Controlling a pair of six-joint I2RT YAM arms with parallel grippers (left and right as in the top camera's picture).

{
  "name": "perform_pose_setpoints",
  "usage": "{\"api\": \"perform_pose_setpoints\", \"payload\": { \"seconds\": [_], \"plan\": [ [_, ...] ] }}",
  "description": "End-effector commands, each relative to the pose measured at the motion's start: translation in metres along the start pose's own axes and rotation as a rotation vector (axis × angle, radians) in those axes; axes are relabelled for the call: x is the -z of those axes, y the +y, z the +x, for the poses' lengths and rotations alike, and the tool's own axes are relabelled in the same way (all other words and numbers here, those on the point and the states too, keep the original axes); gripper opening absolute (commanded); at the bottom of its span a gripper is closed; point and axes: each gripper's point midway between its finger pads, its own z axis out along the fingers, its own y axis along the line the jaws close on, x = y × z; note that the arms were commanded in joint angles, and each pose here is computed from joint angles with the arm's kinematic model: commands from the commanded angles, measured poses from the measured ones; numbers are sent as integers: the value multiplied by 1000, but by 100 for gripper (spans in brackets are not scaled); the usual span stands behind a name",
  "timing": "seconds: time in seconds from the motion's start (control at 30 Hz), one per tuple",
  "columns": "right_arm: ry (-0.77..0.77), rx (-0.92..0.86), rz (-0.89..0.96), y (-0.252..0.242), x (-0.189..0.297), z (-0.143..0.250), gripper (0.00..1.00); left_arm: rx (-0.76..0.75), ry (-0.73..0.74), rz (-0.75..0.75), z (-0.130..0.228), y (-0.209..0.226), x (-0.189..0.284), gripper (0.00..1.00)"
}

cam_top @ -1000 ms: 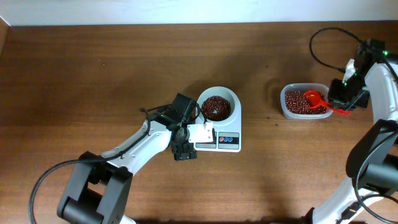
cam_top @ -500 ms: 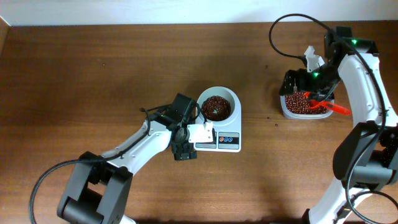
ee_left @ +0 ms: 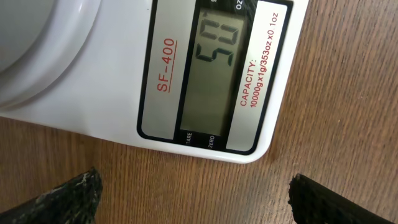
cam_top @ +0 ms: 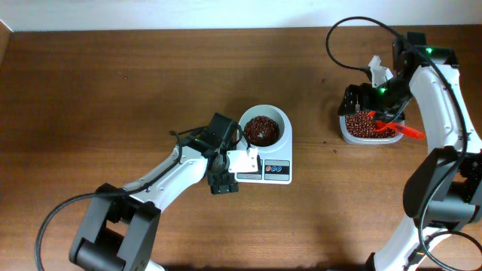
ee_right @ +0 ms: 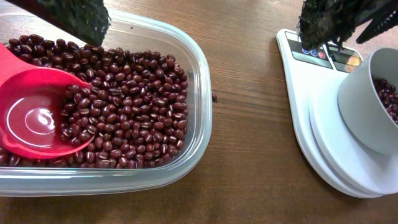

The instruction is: Scoop item into bowl and weigh 50g on scale

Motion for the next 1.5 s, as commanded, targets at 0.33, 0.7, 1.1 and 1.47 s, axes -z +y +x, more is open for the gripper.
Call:
{"api": "perform_pose_setpoints", "payload": {
  "seconds": [0.33, 0.7, 1.1, 1.47],
  "plan": [
    [-24, 34, 7, 7, 6, -4, 99, 12, -22, 6, -3, -3, 3, 99],
    [-589, 209, 41, 73, 210, 52, 99, 12, -22, 6, -3, -3, 3, 99],
    [-1045, 345, 86, 115, 327, 202, 99, 12, -21, 6, -3, -3, 3, 99],
    [-1015, 553, 242, 83, 239, 242, 99, 12, -21, 6, -3, -3, 3, 99]
  ]
}}
